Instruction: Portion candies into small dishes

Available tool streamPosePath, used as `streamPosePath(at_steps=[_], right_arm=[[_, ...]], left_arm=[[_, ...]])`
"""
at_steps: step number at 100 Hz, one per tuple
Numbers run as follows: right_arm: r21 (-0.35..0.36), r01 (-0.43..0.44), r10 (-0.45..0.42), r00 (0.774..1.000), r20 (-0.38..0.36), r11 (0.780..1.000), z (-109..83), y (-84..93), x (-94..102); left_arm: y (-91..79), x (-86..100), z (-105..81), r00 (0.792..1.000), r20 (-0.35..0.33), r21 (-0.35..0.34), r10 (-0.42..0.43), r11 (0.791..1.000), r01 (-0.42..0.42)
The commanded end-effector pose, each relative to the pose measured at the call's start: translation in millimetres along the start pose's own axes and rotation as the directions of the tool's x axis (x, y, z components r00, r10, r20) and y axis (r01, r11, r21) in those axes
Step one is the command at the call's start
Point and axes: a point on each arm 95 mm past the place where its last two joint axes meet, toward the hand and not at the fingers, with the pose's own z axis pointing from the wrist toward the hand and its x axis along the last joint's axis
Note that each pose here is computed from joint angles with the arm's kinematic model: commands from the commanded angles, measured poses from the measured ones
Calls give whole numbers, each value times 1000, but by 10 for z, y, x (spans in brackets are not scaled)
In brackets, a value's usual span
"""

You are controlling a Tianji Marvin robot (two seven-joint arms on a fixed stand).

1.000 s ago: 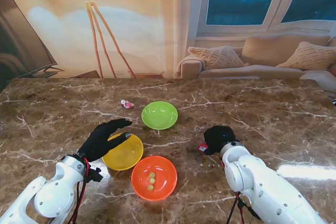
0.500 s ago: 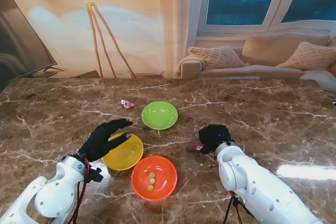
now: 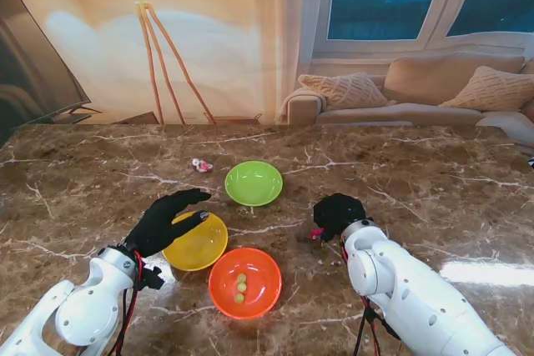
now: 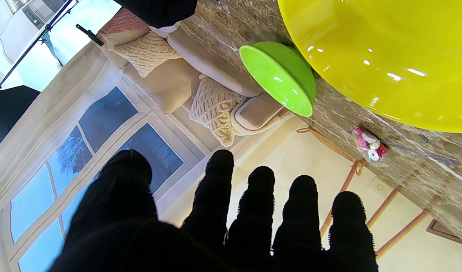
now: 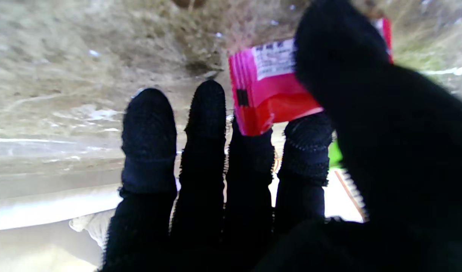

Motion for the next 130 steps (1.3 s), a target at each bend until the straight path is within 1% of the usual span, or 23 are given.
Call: streamPosePath(at_steps=[1,21,56,68,83,94,104,118,130], right_arm=[[193,-29,26,999,19,981,-231,-665,-25],[205,-67,66,998,14,976,-209,-688,-29],[231,-52,63,997,-40,972,-207,-703,-63],[230,-62,77,996,-55,971,-204,-697,-68],[202,-81,96,993,-69,976,-204,-655,-62],[171,-97,111,991,-78,980,-207,-580,-53],[133,-107,118,990,-81,985,-208,-476,-47],[82,-113,120,989,-83,990,-206,-295,-48],[35,-118,121,989,-90,992,-197,-103,-36]], left_arm=[[26,-5,-14,1000,6,-7,-3,1000,3],[26,-5,-13,1000,6,-8,-3,1000,3],[28,-4,-7,1000,5,-10,-4,1000,4],[28,-4,-8,1000,5,-9,-4,1000,4],[28,-5,-9,1000,5,-9,-4,1000,4],[29,-5,-9,1000,5,-9,-5,1000,5],[29,-5,-9,1000,5,-9,-5,1000,5],[28,-7,-13,1000,5,-7,-3,1000,3],[27,-7,-13,1000,6,-6,-2,1000,2]])
